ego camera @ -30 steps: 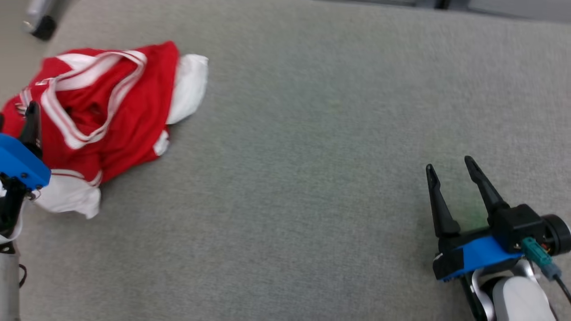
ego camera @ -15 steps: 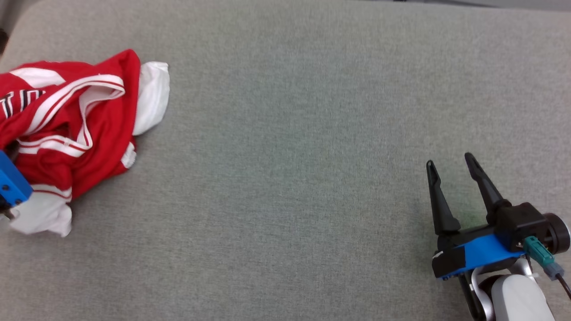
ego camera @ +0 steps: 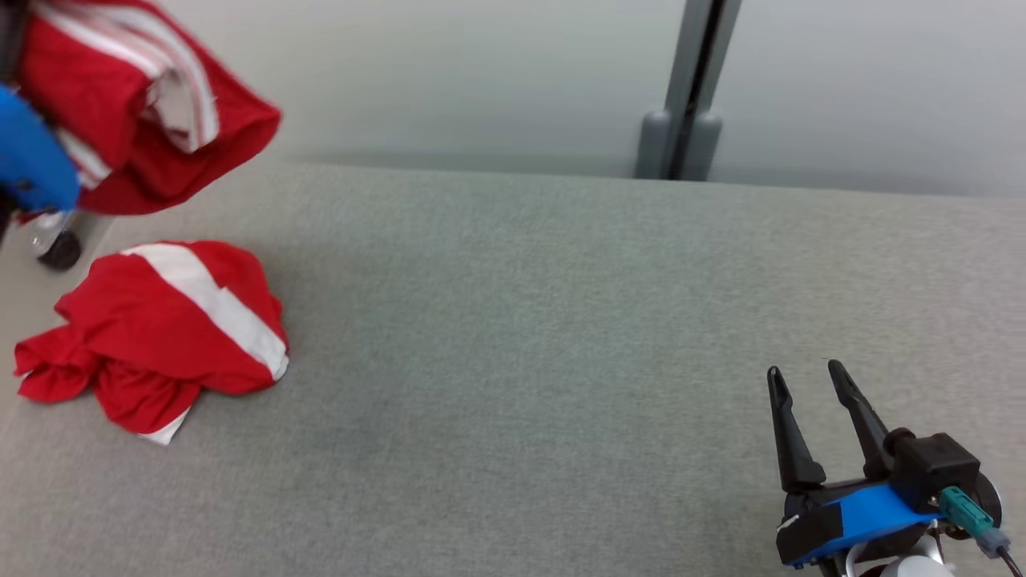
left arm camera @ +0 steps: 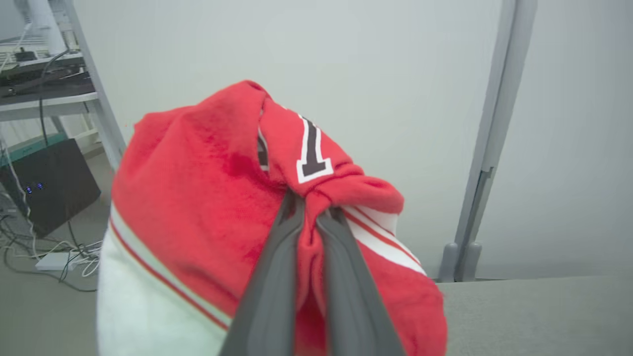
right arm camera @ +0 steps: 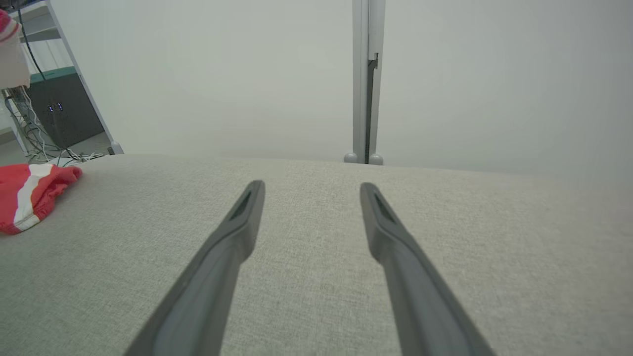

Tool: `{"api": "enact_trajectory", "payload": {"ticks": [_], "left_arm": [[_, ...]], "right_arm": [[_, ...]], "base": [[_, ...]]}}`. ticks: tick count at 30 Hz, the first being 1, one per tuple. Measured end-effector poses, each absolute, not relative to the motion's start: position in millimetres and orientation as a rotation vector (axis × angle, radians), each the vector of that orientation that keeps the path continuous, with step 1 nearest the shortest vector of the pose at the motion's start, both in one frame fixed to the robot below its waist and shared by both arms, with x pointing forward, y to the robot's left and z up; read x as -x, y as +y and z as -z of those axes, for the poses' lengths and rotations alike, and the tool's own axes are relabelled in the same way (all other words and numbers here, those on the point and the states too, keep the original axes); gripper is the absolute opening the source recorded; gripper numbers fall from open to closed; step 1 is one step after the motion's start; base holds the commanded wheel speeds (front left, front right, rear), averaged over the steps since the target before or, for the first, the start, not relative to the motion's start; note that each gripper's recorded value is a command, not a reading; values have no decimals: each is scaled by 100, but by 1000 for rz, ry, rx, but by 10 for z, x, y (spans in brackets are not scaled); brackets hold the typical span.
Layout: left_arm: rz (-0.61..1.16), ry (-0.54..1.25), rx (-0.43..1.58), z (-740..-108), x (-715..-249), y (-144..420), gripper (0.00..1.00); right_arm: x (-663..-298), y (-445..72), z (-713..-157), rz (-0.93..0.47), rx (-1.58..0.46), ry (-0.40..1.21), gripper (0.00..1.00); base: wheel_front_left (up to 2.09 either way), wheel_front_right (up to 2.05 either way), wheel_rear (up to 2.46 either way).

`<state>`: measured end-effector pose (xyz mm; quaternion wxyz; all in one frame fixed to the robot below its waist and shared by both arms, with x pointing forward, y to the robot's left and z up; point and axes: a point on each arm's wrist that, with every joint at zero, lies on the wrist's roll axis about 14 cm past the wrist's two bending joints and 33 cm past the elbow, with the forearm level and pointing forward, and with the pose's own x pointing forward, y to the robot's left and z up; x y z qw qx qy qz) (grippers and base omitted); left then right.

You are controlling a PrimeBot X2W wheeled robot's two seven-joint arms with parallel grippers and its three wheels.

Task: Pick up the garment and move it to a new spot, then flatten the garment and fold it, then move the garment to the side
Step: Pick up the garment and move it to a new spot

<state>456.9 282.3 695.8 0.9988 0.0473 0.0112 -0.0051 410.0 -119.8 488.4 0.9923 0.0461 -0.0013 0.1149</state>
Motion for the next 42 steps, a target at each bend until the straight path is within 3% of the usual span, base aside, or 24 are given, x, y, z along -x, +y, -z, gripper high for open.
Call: {"api": "enact_trajectory", "payload": {"ticks": [6,12,17,22,23,25,26,28,35,42], "left_arm": [[295,-136,-91,-7467,-4605,1750,0],[622,-111,-41,-7221,-4662,516,0],[777,20,66,-6588,-4746,-133,0],[813,192,134,-5748,-4833,-484,0],[775,360,117,-4935,-4779,-551,0],[751,425,97,-4603,-4720,-532,0],[746,451,87,-4480,-4682,-524,26],[734,487,86,-4318,-4621,-509,98],[692,437,188,-4444,-4460,-372,100],[528,200,297,-4776,-4279,290,100]], "right_arm": [[-3882,-1518,-4993,-142,-90,-34,100],[-3681,-1995,-4986,-1,-84,-31,100],[-3586,-2288,-4915,91,-76,-8,100],[-3527,-2500,-4838,161,-81,13,100],[-3488,-2595,-4758,195,-83,34,100],[-3487,-2604,-4738,199,-83,39,100],[-3485,-2610,-4732,201,-85,40,100],[-3480,-2621,-4727,205,-87,39,100],[-3593,-2475,-4823,150,-79,4,100],[-3695,-2185,-4894,56,-73,-5,100]], "base": [[0,0,0],[0,0,0],[0,0,0],[0,0,0],[0,0,0],[0,0,0],[0,0,0],[0,0,0],[0,0,0],[0,0,0]]}}
